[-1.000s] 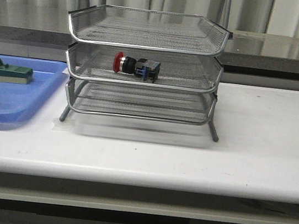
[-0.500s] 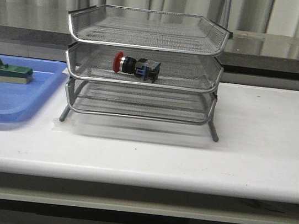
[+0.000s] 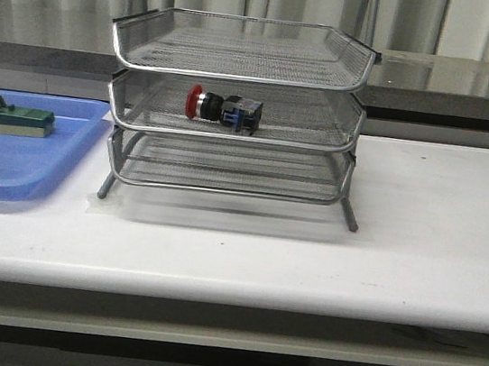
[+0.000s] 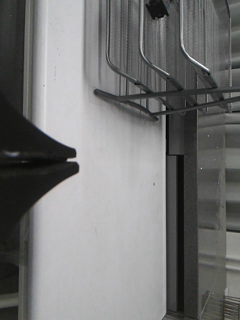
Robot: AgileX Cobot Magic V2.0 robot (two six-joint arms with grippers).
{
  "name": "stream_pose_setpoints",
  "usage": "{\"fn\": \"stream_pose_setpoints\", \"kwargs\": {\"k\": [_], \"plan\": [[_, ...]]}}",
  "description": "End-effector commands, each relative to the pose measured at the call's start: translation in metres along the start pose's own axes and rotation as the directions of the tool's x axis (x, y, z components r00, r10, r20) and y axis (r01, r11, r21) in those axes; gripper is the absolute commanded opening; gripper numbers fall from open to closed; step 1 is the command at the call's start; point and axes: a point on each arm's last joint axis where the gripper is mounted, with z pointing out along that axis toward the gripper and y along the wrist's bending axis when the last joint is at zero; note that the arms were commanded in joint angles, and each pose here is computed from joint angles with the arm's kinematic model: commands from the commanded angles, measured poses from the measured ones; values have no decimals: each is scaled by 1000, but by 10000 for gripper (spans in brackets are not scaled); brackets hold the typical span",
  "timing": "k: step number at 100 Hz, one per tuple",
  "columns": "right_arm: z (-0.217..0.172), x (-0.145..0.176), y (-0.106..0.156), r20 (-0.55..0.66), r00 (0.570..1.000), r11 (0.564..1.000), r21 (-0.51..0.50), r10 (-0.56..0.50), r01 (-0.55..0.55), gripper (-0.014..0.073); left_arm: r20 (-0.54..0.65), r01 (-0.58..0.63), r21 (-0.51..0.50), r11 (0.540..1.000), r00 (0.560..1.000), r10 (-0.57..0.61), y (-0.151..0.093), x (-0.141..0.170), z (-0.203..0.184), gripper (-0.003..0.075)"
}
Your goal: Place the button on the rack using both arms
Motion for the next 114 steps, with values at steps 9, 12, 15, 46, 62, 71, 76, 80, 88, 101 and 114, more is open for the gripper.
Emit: {"fn": "stream_pose_setpoints", "kwargs": {"k": [9,12,15,46,62,71,76,80,88,101,114], "plan": [[-3,-14,0,114,993,1000,5,-13,12,-60,79,19,-2,1000,997,-19,-1,8,-1,-21],[-3,-14,0,114,993,1000,5,-13,12,-60,79,19,-2,1000,997,-19,-1,8,-1,-21],[-3,-14,0,114,993,1000,5,-13,12,-60,79,19,-2,1000,997,-19,-1,8,-1,-21],[-3,-14,0,114,993,1000,5,-13,12,-60,79,31,-2,1000,996,-31,-1,8,-1,-21],[-3,-14,0,114,993,1000,5,-13,12,-60,79,31,-2,1000,996,-31,-1,8,-1,-21],[-3,-14,0,114,993,1000,5,-13,12,-60,79,31,-2,1000,996,-31,-1,8,-1,-21],[-3,-14,0,114,993,1000,5,-13,12,-60,79,31,-2,1000,996,-31,-1,8,-1,-21],[-3,-14,0,114,993,1000,5,-13,12,-60,79,31,-2,1000,996,-31,-1,8,-1,-21],[-3,-14,0,114,993,1000,5,-13,12,-60,79,31,-2,1000,996,-31,-1,8,-1,-21],[-3,-14,0,114,993,1000,5,-13,12,-60,79,31,-2,1000,996,-31,-1,8,-1,-21],[-3,-14,0,114,993,1000,5,-13,12,-60,79,31,-2,1000,996,-31,-1,8,-1,-21]]}}
